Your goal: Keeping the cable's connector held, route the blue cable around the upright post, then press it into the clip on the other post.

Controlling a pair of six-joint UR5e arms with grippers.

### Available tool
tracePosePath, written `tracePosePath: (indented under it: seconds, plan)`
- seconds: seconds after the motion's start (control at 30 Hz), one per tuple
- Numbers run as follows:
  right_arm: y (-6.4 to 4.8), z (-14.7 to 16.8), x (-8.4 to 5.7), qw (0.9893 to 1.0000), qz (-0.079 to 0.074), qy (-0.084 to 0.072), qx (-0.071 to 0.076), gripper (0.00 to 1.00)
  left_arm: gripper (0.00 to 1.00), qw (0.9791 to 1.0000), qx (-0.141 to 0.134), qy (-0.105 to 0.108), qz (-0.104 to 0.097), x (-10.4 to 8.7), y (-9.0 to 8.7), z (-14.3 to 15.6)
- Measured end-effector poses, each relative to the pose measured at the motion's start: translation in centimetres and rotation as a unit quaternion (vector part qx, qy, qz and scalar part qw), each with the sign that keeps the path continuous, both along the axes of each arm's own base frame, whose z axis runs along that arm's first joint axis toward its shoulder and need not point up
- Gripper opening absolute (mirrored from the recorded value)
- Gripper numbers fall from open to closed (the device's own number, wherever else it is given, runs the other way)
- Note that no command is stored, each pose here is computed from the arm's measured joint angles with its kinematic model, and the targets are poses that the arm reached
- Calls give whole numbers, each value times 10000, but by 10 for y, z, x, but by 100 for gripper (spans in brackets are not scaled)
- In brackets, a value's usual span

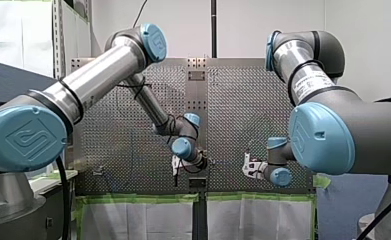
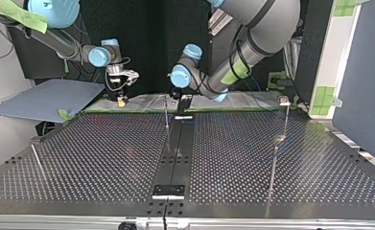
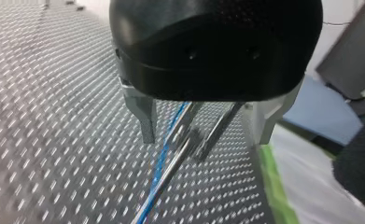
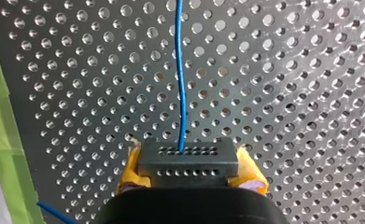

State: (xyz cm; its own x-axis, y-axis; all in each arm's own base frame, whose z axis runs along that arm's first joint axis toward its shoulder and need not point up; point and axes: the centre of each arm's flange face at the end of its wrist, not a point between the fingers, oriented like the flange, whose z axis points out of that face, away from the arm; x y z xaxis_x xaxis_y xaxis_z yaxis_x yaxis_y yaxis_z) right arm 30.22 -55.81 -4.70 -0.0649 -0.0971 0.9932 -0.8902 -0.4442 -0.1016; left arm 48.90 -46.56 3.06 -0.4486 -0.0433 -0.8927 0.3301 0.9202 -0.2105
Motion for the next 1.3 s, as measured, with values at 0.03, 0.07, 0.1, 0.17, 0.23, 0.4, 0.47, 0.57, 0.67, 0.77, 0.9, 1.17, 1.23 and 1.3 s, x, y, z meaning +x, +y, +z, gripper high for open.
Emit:
tracePosePath:
  seconds: [0.03,0.07,0.1,0.17,0.23,0.4,0.47,0.57,0.67,0.77,0.9,1.17,1.23,1.3]
  plan:
    - [0,0,0,10000,0,3,5,0,100,10000,66,-13,-24,-5,-3,0]
    - [0,0,0,10000,1,5,8,0,100,9999,134,-23,-47,-10,-6,-1]
    - [0,0,0,10000,2,6,10,0,100,9997,224,-33,-83,-18,-9,-3]
    - [0,0,0,10000,1,10,12,0,100,9992,358,-41,-151,-29,-13,-7]
    - [0,0,0,10000,-1,13,12,0,100,9985,489,-60,-221,-38,-14,-11]
    - [0,0,0,10000,0,17,11,0,100,9973,634,-197,-329,-47,-16,-17]
    - [0,0,0,10000,-1,17,10,0,100,9973,612,-258,-326,-48,-17,-17]
    - [0,0,0,10000,-1,17,10,0,100,9976,545,-337,-251,-46,-18,-16]
    - [0,0,0,10000,2,18,10,0,100,9978,515,-365,-181,-45,-18,-16]
    - [1,0,0,10000,4,18,11,0,100,9978,520,-400,-91,-44,-17,-15]
    - [1,0,1,10000,18,16,11,0,100,9977,504,-451,-14,-43,-17,-15]
    - [1,0,1,10000,46,14,9,0,100,9979,447,-452,121,-42,-15,-15]
    - [1,0,1,10000,47,14,9,0,100,9980,425,-448,139,-41,-15,-15]
    - [1,0,1,10000,47,14,7,0,100,9980,411,-447,147,-41,-15,-15]
